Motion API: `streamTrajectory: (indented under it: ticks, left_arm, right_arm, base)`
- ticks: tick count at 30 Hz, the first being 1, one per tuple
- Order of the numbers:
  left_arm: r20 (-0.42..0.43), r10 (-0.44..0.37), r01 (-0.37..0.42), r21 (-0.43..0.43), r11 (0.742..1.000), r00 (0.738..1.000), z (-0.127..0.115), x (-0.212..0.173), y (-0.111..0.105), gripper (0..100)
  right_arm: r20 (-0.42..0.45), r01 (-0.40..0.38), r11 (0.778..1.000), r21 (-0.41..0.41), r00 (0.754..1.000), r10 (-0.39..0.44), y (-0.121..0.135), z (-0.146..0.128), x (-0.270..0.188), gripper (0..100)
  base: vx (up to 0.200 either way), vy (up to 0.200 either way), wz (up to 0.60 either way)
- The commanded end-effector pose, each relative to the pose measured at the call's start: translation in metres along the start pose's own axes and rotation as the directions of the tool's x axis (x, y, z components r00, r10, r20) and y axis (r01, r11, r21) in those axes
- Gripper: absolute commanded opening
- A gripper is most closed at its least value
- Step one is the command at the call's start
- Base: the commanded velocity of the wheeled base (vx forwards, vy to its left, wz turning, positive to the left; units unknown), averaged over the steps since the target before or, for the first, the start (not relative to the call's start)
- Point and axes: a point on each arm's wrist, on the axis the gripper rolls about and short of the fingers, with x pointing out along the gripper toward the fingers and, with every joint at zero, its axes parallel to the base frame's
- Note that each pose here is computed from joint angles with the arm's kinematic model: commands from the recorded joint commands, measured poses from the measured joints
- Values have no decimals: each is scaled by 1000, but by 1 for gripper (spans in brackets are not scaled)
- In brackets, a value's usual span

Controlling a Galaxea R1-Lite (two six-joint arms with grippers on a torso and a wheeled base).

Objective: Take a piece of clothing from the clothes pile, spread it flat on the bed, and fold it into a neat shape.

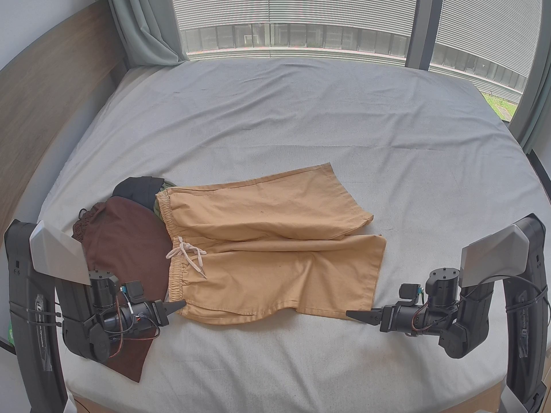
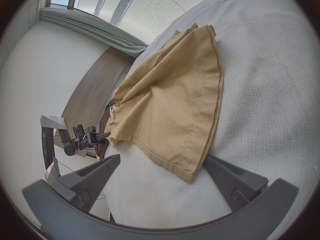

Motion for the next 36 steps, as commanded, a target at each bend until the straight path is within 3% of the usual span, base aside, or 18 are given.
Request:
streamTrajectory:
  ticks: [1, 20, 28, 36]
  left_arm:
    - [0, -1, 1, -1, 1000, 1000, 0, 0, 0, 0]
    - [5, 1, -1, 0, 1000, 1000, 1, -1, 0, 0]
    - [-7, -35, 35, 18, 999, 999, 1, -11, 0, 0]
    - [-25, -60, 60, 2, 998, 998, 0, -31, -7, 0]
  right_arm:
    - [-4, 0, 1000, 0, 1000, 0, -1, -1, 2, 0]
    - [13, 25, 1000, -6, 1000, -25, 4, 3, -14, 0]
    - [26, 47, 999, -2, 999, -47, 7, 6, -30, 0]
    - [-24, 88, 995, -39, 996, -89, 4, -9, -46, 0]
  base:
    - [0, 0, 0]
    - [0, 0, 0]
    - [0, 0, 0]
    - [0, 0, 0]
